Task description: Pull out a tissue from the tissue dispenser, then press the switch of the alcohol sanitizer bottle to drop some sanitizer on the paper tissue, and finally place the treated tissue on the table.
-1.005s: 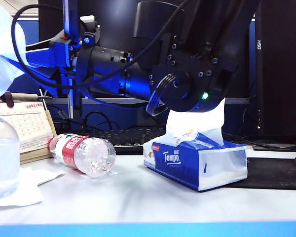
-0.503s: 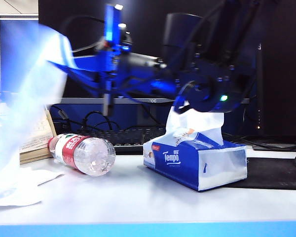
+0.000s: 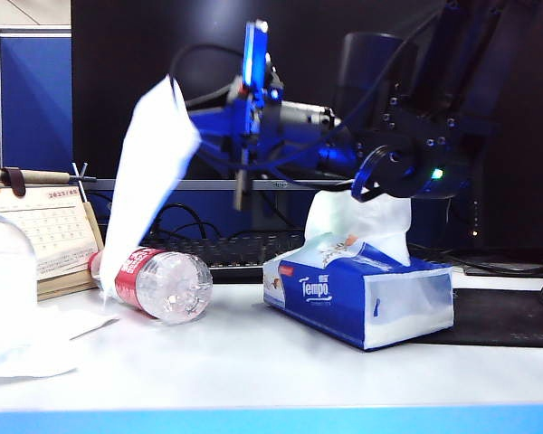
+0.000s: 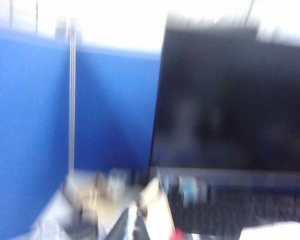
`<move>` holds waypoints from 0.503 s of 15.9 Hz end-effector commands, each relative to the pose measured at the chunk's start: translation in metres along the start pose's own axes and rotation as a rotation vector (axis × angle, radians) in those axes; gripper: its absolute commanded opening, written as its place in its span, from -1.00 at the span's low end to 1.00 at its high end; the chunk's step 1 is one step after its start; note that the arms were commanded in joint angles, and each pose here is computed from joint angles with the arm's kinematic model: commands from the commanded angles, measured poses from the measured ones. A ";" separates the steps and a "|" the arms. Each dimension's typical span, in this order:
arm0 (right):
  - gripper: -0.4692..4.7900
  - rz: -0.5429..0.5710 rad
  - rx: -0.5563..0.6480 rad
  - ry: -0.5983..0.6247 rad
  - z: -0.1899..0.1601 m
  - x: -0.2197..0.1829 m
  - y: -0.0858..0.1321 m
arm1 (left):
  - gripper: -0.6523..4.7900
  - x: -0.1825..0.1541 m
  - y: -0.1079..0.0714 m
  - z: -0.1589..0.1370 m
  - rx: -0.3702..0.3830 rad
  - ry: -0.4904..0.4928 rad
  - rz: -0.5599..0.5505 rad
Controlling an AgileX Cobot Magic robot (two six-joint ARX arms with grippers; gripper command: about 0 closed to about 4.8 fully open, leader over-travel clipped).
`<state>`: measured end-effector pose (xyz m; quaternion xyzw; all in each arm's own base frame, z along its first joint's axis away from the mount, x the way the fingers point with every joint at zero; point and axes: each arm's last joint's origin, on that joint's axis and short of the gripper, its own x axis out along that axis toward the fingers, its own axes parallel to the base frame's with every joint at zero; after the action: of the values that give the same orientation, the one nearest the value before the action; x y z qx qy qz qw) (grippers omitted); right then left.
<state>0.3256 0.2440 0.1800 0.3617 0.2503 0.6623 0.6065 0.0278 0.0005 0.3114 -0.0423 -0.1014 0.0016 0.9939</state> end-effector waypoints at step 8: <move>-0.83 -0.364 0.180 -0.064 0.004 -0.040 -0.042 | -0.78 0.000 0.000 -0.002 -0.050 0.028 -0.008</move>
<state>0.3558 0.2098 0.1426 0.3864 0.3462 0.5055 0.6894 0.0288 0.0000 0.3074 -0.0638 -0.0820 -0.0042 0.9946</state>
